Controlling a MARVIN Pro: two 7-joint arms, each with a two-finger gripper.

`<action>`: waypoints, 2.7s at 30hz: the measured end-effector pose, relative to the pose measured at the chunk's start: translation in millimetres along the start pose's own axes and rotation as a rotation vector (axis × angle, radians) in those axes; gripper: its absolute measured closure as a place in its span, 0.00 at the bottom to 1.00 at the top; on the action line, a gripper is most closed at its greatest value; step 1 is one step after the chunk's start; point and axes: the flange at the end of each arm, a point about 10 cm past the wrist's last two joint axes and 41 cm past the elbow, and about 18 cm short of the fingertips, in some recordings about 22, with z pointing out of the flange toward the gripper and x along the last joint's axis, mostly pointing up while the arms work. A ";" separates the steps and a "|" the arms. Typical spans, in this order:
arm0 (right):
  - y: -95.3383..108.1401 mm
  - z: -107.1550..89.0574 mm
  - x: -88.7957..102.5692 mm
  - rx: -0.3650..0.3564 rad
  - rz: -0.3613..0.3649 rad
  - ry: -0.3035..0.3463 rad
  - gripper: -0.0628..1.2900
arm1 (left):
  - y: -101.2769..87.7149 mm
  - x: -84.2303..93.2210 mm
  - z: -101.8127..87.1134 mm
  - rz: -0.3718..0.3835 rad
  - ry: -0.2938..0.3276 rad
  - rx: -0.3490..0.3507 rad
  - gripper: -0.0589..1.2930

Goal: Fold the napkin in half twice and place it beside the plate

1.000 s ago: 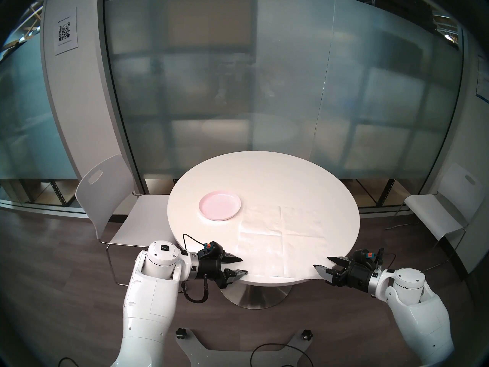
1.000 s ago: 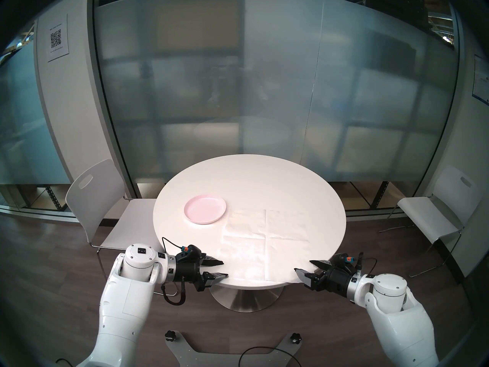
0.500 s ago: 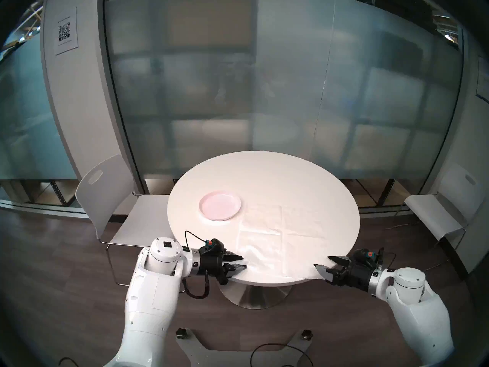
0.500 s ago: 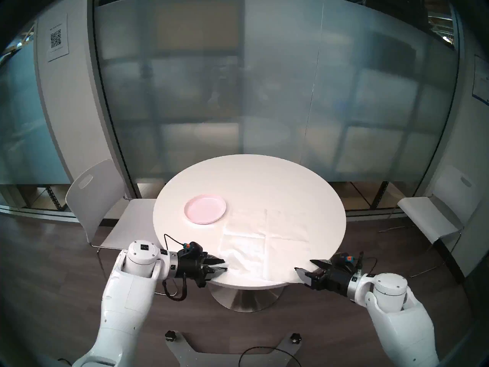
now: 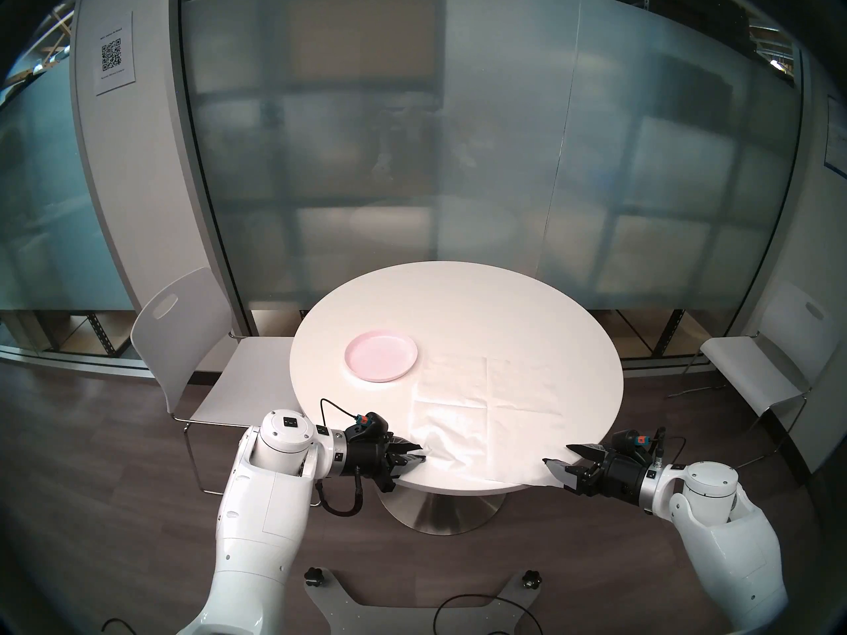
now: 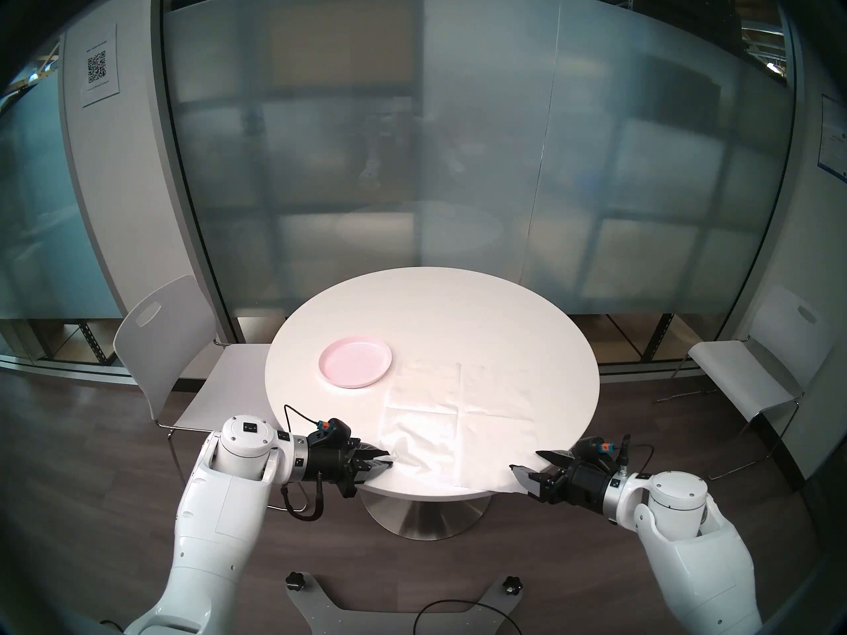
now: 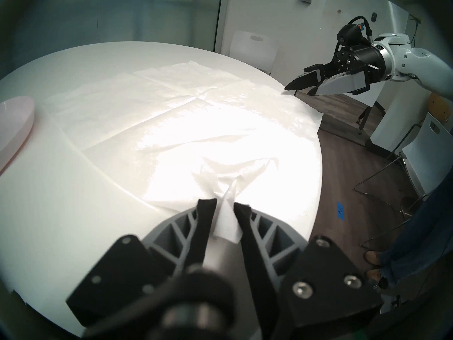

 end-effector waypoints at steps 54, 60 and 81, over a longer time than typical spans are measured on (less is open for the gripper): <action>33.6 -12.9 29.1 -0.100 0.042 0.133 0.05 | 28.7 12.0 -52.9 -0.372 0.138 -0.038 0.94; 34.3 -13.6 30.0 -0.095 0.040 0.135 0.05 | 34.7 14.9 -61.9 -0.385 0.150 -0.066 0.94; 33.9 -21.7 22.0 -0.077 0.045 0.121 0.05 | 49.5 9.2 -60.5 -0.145 0.022 -0.218 0.97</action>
